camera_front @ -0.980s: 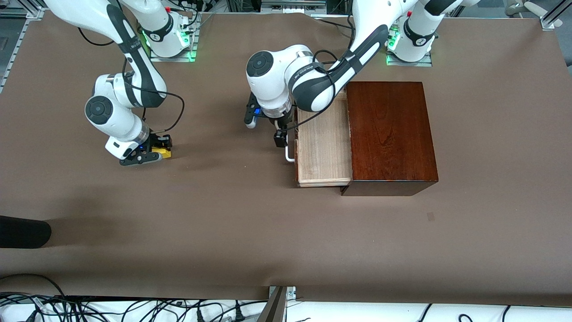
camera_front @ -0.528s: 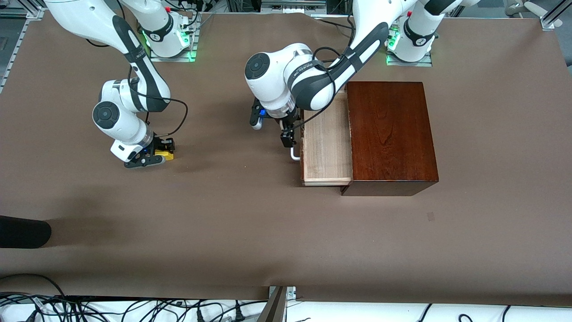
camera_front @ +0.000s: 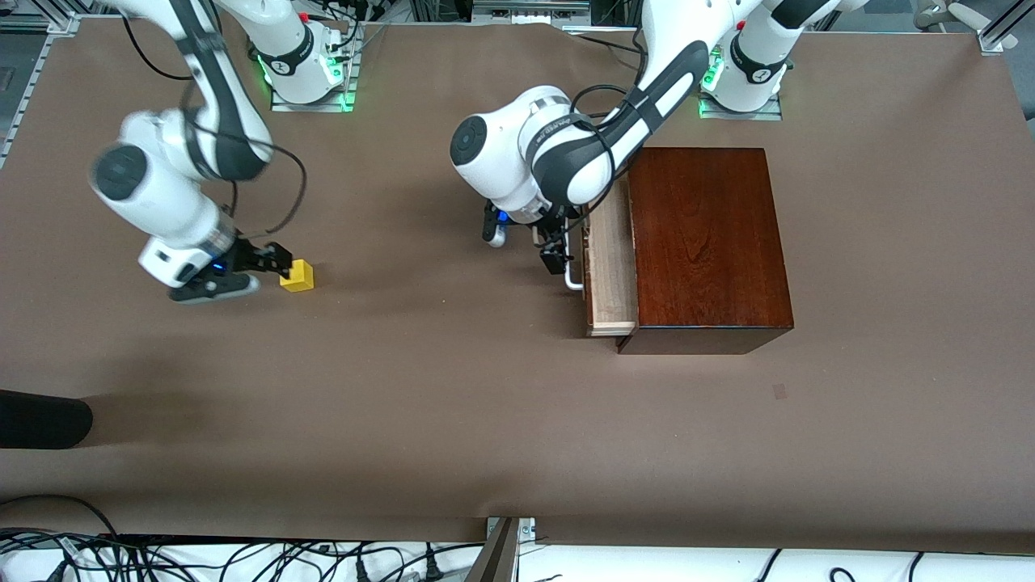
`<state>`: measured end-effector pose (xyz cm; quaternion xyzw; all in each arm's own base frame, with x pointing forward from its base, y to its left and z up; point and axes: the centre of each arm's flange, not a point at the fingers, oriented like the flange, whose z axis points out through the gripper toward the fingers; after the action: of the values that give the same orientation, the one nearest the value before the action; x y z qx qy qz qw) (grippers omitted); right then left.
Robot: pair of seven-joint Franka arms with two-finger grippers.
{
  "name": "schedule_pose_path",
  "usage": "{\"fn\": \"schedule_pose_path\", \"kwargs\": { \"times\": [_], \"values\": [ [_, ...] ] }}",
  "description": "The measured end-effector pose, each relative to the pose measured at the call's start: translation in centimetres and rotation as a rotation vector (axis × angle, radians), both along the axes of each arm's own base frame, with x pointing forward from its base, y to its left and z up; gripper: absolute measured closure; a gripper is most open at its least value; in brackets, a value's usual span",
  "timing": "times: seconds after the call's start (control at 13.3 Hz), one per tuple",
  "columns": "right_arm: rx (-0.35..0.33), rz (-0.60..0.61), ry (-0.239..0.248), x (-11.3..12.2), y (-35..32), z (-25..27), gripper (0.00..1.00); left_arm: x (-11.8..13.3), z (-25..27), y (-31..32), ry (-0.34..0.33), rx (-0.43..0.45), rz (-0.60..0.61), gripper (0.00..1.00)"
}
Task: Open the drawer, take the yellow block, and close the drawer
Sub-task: 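Set the cube down with the right gripper while the left gripper pushes the drawer, then push the drawer fully shut with the left gripper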
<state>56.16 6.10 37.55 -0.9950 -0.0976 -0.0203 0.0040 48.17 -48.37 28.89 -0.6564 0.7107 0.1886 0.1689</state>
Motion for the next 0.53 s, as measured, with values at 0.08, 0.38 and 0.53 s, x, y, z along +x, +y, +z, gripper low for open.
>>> {"fn": "schedule_pose_path", "kwargs": {
  "times": [0.08, 0.38, 0.53],
  "values": [
    [0.002, 0.001, 0.014, 0.2, 0.0, 3.7, 0.0, 0.2, 0.0, 0.3, 0.004, 0.008, 0.007, 0.0],
    [0.007, 0.004, 0.036, -0.5, -0.2, 15.5, 0.0, 1.5, -0.3, 2.9, 0.028, 0.073, 0.055, 0.0],
    [0.007, 0.004, 0.037, -0.6, -0.3, 19.7, 0.0, 2.0, -0.3, 3.9, 0.037, 0.091, 0.075, 0.0]
  ]
}}
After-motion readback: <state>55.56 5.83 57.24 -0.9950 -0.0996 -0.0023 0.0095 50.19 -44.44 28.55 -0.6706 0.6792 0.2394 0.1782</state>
